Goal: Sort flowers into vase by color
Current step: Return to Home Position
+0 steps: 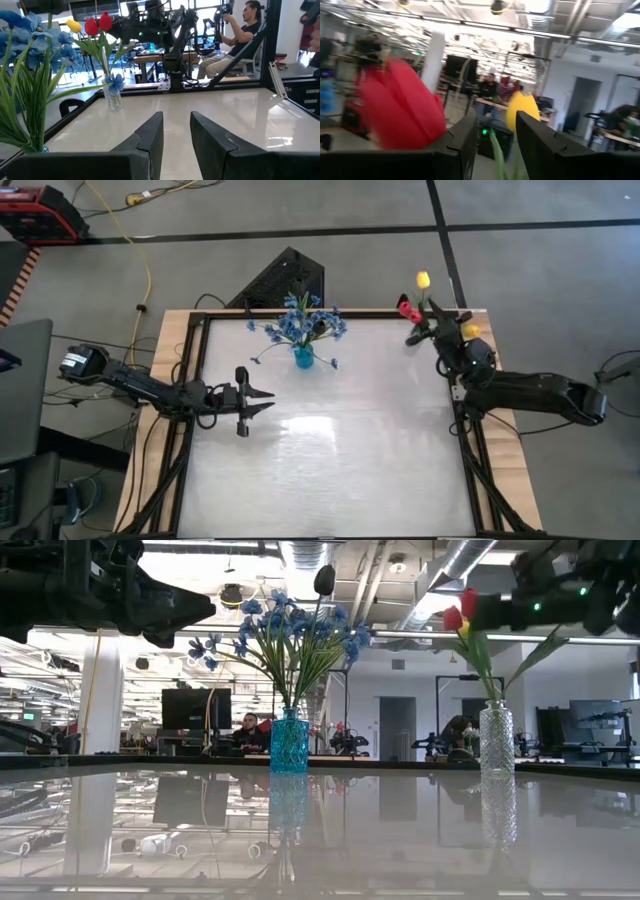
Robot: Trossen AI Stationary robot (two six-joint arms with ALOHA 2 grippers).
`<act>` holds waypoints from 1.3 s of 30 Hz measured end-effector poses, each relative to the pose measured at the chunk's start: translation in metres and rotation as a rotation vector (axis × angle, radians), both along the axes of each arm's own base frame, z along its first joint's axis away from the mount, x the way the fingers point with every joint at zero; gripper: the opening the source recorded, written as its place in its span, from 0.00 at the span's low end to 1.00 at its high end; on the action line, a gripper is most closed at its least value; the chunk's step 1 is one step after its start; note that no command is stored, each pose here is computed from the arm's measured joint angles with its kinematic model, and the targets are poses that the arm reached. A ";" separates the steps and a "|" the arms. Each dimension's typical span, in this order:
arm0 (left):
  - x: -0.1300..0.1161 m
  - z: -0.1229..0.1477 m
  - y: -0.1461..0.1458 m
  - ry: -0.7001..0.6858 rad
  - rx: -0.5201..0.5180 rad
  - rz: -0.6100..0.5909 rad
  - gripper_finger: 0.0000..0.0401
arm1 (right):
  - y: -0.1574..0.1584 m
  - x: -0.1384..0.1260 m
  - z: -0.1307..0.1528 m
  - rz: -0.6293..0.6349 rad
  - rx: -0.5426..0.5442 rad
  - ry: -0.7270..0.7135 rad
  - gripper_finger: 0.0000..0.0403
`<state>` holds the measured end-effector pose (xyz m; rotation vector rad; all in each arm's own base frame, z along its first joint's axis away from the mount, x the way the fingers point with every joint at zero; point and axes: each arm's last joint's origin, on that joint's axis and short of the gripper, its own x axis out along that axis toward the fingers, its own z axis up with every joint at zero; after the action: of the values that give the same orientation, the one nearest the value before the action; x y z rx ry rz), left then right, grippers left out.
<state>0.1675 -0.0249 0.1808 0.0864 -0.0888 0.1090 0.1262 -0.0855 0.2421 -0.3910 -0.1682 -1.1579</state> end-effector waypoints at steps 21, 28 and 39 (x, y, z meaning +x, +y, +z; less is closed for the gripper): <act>0.000 -0.003 0.002 0.032 -0.022 -0.005 0.22 | 0.056 0.007 0.105 0.399 0.212 0.159 0.39; -0.009 -0.001 0.003 0.069 -0.034 -0.018 0.22 | 0.089 0.009 0.089 0.757 0.446 0.251 0.39; -0.038 0.015 0.009 0.013 -0.159 -0.004 0.22 | 0.117 0.004 0.028 0.862 0.635 0.378 0.27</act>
<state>0.1294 -0.0156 0.1954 -0.0713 -0.0669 0.1107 0.1300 0.0312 0.2700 0.0521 0.3383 -0.2331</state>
